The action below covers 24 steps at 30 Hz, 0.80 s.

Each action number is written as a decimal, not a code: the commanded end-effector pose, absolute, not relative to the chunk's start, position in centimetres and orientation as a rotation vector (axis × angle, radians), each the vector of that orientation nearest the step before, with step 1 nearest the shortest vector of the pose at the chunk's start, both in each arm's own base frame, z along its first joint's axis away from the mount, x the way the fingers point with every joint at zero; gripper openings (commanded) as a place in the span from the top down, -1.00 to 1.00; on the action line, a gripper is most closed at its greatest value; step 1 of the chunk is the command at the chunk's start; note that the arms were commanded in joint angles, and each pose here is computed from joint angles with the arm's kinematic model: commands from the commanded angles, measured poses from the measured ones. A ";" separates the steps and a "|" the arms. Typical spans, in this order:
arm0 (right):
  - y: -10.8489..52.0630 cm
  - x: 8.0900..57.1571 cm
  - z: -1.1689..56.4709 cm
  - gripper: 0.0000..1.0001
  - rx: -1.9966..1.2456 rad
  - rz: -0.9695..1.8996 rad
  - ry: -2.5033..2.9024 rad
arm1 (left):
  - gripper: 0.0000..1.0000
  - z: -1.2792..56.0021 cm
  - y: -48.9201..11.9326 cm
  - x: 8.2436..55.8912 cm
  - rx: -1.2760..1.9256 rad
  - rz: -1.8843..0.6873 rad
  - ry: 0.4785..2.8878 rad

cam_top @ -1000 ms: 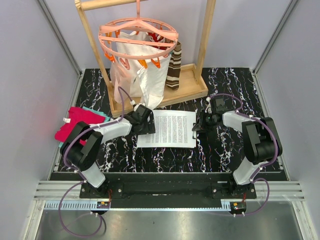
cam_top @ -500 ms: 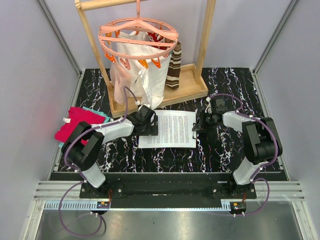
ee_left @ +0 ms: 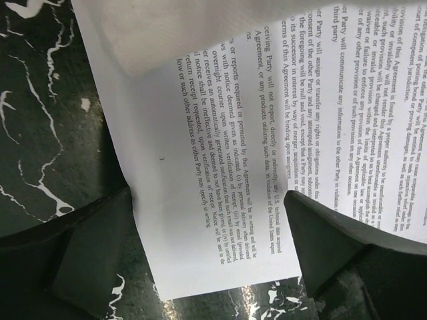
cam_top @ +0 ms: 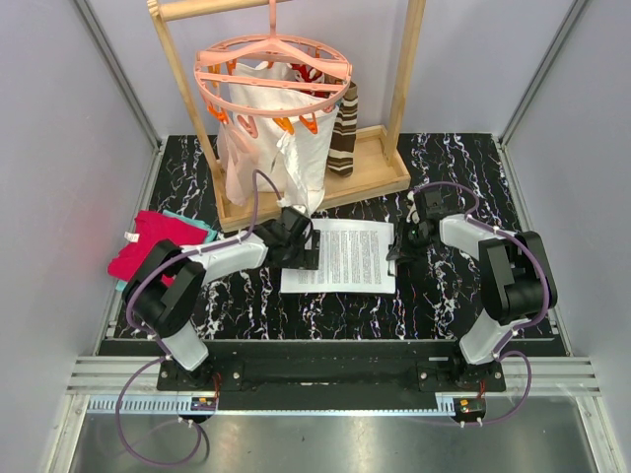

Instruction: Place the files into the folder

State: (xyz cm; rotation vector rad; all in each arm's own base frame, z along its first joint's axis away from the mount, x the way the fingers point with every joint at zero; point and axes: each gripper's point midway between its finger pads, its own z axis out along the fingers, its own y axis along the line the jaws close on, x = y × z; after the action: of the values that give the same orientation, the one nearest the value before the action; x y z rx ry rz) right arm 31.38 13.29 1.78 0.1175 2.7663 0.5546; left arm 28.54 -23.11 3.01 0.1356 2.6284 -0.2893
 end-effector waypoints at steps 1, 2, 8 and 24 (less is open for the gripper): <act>13.8 30.6 2.3 1.00 0.049 0.499 2.803 | -0.98 7.1 -29.0 29.6 0.201 -0.558 2.501; 13.9 30.6 2.3 1.00 0.043 0.489 2.807 | -0.98 7.2 -29.4 29.2 0.217 -0.564 2.501; 12.2 30.3 1.9 1.00 0.083 0.350 2.841 | -0.98 8.3 -29.0 28.5 0.197 -0.551 2.482; 6.3 31.5 2.1 1.00 0.014 -0.119 2.874 | -0.98 9.2 -23.7 25.8 0.137 -0.418 2.453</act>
State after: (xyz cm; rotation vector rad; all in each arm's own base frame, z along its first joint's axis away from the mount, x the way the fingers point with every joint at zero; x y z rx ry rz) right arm 31.06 9.09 1.51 0.0669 2.8819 0.0907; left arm 26.44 -24.86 9.51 0.1631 2.4673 -0.4478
